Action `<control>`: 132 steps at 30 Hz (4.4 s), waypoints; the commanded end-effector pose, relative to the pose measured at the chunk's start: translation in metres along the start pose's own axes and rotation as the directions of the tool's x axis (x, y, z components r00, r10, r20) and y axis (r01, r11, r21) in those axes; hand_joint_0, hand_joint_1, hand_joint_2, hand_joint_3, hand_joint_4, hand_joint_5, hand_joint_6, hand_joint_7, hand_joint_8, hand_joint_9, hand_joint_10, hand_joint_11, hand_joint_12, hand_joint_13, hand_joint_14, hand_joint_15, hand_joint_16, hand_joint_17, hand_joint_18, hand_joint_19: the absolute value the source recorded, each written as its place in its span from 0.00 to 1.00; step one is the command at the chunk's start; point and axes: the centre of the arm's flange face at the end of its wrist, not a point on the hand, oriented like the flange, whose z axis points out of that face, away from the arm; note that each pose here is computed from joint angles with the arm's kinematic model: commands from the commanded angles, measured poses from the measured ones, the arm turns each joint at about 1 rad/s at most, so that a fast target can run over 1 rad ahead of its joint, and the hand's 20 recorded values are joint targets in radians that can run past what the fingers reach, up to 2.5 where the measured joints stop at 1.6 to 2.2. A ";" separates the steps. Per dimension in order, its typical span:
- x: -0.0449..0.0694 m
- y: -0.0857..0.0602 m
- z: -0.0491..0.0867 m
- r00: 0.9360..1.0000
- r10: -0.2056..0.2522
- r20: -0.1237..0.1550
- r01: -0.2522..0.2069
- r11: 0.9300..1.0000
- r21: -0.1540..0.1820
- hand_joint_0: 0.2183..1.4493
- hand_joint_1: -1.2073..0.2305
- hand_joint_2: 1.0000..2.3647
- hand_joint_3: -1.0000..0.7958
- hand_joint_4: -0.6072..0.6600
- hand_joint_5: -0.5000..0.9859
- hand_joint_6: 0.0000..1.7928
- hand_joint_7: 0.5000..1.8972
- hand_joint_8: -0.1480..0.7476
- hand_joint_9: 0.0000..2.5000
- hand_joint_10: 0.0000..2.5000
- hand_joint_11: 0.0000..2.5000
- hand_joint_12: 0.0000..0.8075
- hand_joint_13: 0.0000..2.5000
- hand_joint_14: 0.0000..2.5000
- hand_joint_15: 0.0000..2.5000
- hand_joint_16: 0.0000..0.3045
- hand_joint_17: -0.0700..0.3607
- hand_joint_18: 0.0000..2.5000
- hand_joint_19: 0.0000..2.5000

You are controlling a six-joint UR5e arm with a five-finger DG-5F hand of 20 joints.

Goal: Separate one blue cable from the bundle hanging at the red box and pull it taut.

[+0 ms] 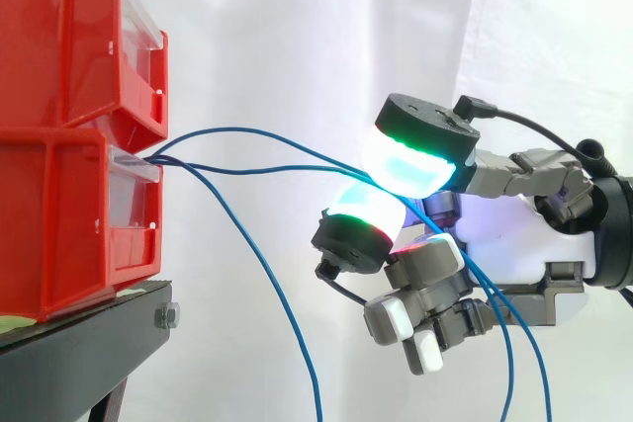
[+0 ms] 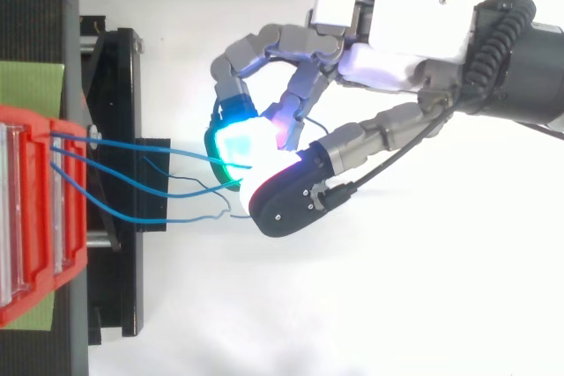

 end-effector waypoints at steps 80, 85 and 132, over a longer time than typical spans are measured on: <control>-0.001 -0.001 0.000 1.000 0.000 0.001 0.000 1.000 0.001 0.27 0.46 0.01 0.51 0.62 0.23 0.45 0.45 0.63 0.43 0.01 0.34 0.60 0.35 0.01 0.27 0.23 0.53 0.38 0.26; -0.001 -0.001 0.000 1.000 0.000 0.001 0.000 1.000 0.000 0.27 0.46 0.01 0.51 0.62 0.24 0.43 0.50 0.64 0.43 0.01 0.35 0.61 0.34 0.01 0.27 0.24 0.54 0.38 0.27; -0.002 -0.001 0.000 1.000 -0.002 0.003 0.002 1.000 0.001 0.26 0.45 0.00 0.32 0.63 0.22 0.47 0.54 0.61 0.42 0.01 0.39 0.54 0.33 0.01 0.27 0.20 0.48 0.35 0.27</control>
